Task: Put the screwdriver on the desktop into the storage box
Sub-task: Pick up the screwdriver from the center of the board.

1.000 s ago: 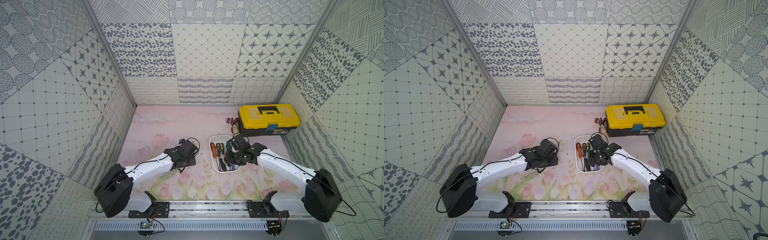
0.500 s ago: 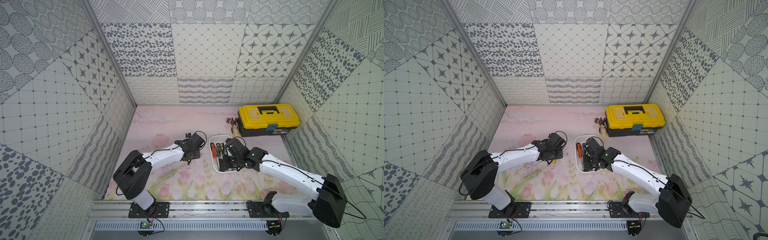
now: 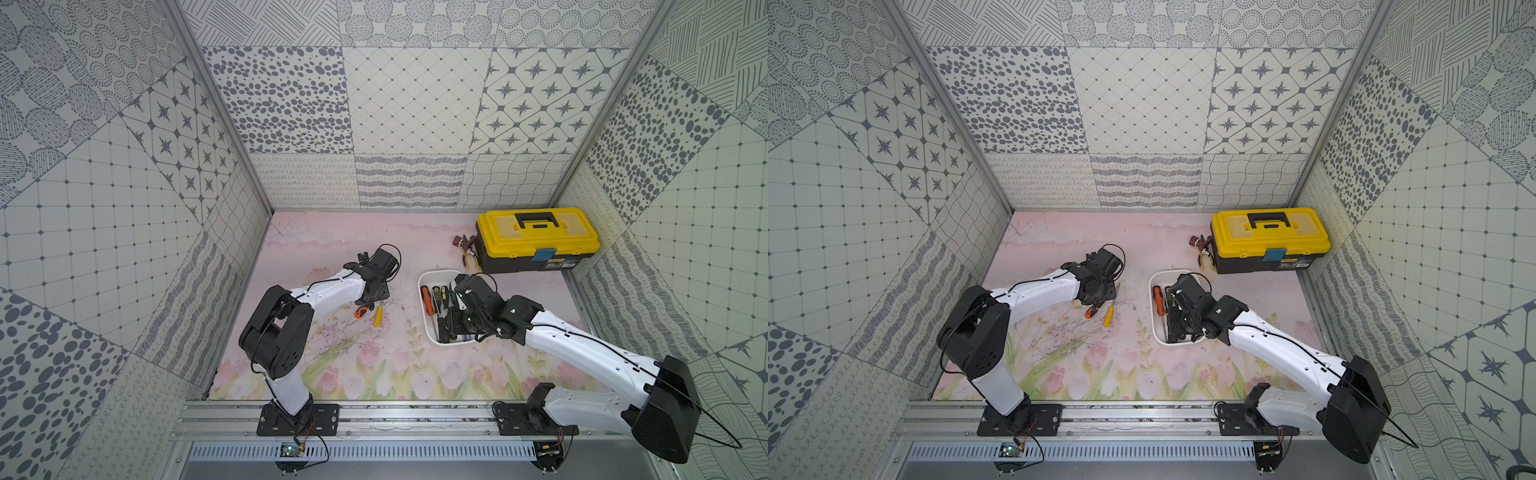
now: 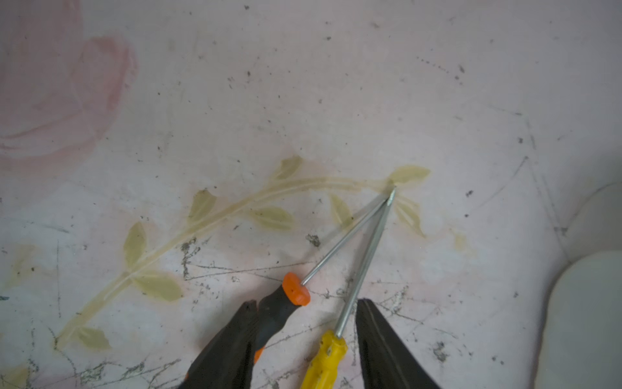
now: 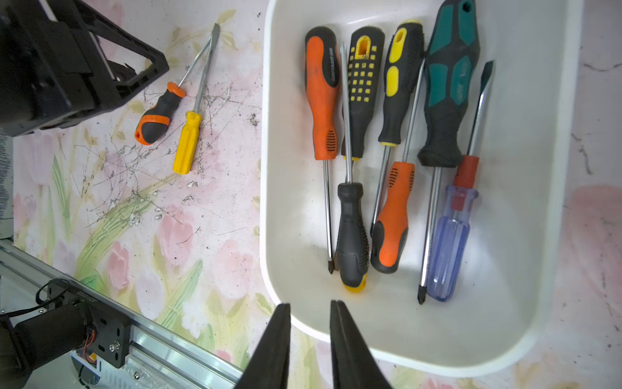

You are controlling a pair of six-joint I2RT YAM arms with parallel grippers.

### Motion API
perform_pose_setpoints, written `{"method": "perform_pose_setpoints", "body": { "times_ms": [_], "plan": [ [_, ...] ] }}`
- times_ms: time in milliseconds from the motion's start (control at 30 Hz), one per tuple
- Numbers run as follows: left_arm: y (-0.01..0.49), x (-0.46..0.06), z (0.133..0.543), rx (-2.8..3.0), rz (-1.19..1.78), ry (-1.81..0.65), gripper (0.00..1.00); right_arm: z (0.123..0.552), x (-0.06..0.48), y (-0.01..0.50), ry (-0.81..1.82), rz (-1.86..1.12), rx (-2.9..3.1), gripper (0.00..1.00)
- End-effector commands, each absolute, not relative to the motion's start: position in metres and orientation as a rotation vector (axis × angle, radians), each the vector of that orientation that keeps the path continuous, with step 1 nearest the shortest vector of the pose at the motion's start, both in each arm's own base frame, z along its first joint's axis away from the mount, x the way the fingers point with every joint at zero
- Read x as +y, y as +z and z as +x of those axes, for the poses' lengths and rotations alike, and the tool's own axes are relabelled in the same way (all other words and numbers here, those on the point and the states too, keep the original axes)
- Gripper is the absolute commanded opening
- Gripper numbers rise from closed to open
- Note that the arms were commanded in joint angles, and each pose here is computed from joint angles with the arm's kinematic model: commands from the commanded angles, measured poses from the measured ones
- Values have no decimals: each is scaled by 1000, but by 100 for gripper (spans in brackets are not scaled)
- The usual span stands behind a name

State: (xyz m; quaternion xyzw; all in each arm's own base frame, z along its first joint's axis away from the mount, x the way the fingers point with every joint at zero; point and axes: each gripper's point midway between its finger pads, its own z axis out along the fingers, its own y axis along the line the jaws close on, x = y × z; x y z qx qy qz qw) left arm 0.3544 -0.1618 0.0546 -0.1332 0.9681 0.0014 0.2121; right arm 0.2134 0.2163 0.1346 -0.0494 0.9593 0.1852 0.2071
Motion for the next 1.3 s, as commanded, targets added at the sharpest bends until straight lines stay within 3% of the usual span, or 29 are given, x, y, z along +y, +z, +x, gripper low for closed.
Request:
{"method": "perform_pose_setpoints", "body": {
  "times_ms": [0,400,600,833,933,1100,1200,1267],
  "plan": [
    [34,-141,342,2756,-405,135,53,214,218,142,555,-126,2632,27],
    [-2,-121,316,2822,-514,236,45,214,218,141,557,-126,2629,26],
    [0,-113,313,2798,-545,276,22,215,219,145,569,-129,2619,25],
    [22,-104,315,2734,-569,297,2,213,222,149,602,-133,2616,25],
    [46,-105,317,2690,-580,242,0,211,230,155,670,-146,2601,24],
    [114,-129,316,2537,-578,-136,0,203,256,176,906,-210,2533,28],
    [162,-176,306,2389,-493,-686,0,194,279,197,1147,-264,2444,35],
    [207,-207,290,2219,-385,-1083,0,187,295,215,1326,-301,2353,49]
  ]
}}
